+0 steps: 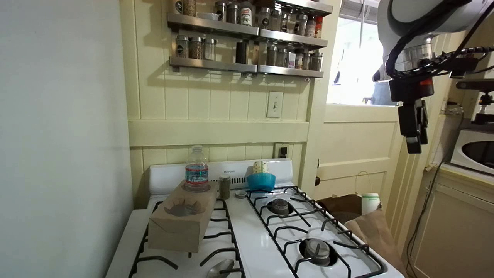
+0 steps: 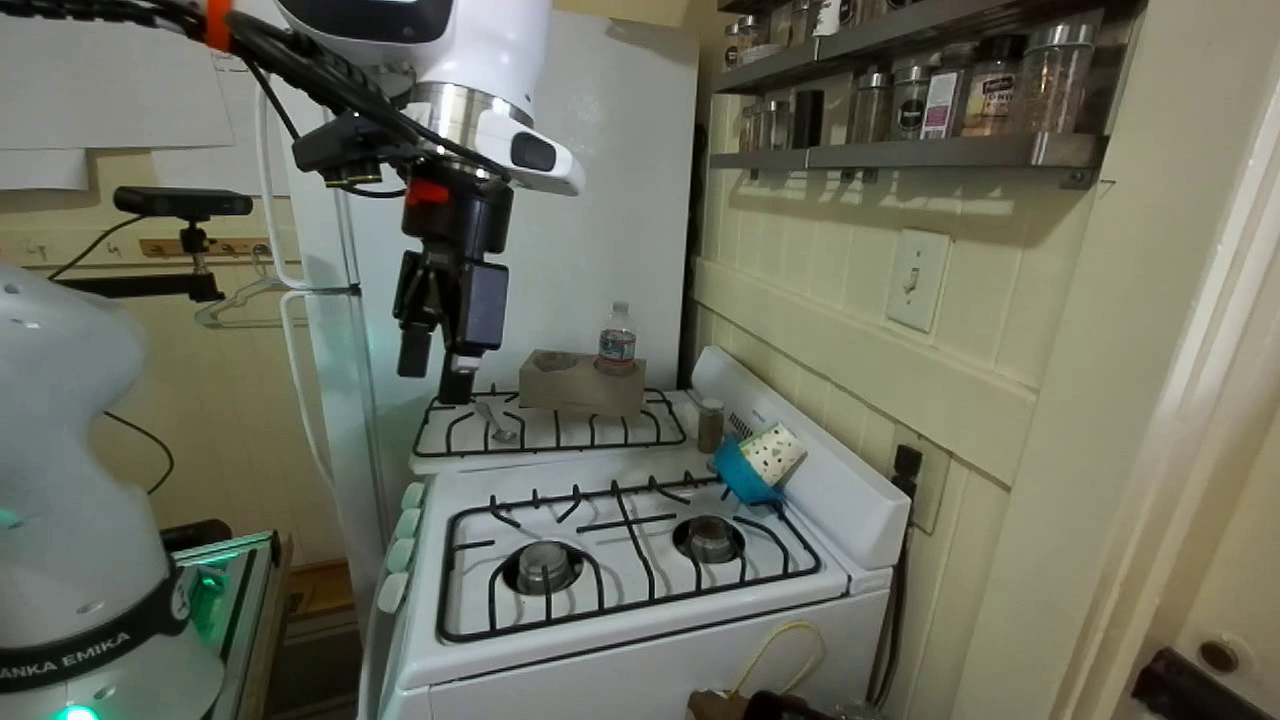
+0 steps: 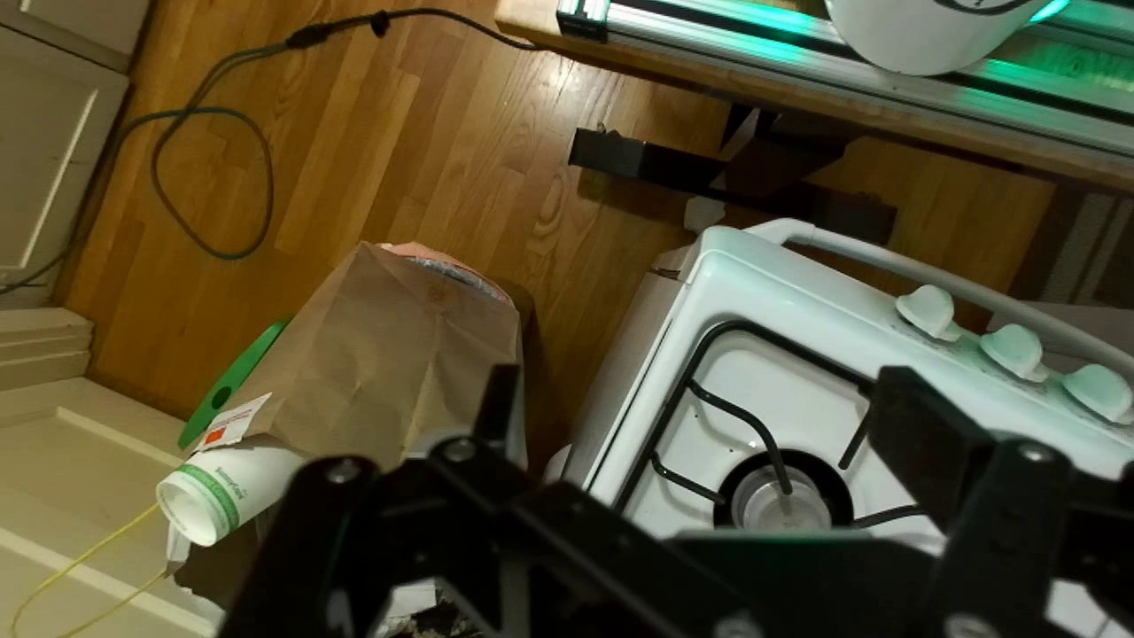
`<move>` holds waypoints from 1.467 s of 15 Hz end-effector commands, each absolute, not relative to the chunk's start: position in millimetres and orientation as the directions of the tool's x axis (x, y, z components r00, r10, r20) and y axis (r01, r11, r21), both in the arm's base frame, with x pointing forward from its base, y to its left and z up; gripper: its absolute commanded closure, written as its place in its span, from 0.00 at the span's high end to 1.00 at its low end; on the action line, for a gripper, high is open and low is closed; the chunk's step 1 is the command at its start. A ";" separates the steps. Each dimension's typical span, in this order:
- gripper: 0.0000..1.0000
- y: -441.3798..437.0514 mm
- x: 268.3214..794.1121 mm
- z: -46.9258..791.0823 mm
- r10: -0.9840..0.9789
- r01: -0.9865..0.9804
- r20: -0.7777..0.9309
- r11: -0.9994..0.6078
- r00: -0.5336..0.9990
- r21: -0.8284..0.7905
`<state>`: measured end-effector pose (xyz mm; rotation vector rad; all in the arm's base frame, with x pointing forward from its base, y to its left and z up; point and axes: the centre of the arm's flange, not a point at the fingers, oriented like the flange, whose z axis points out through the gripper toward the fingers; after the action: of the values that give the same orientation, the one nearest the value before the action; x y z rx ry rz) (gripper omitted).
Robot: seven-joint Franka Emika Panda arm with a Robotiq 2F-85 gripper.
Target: Put the coffee cup into the cup holder
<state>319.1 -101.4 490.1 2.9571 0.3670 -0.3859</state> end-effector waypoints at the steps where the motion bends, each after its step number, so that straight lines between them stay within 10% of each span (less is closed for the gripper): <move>1: 1.00 -101.4 319.1 490.1 0.222 0.257 -0.268 -0.961 0.937 0.103; 22: 1.00 -103.2 342.8 489.3 0.133 0.162 -0.199 -0.978 0.971 0.133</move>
<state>320.6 -101.6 490.5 2.9574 0.3438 -0.3715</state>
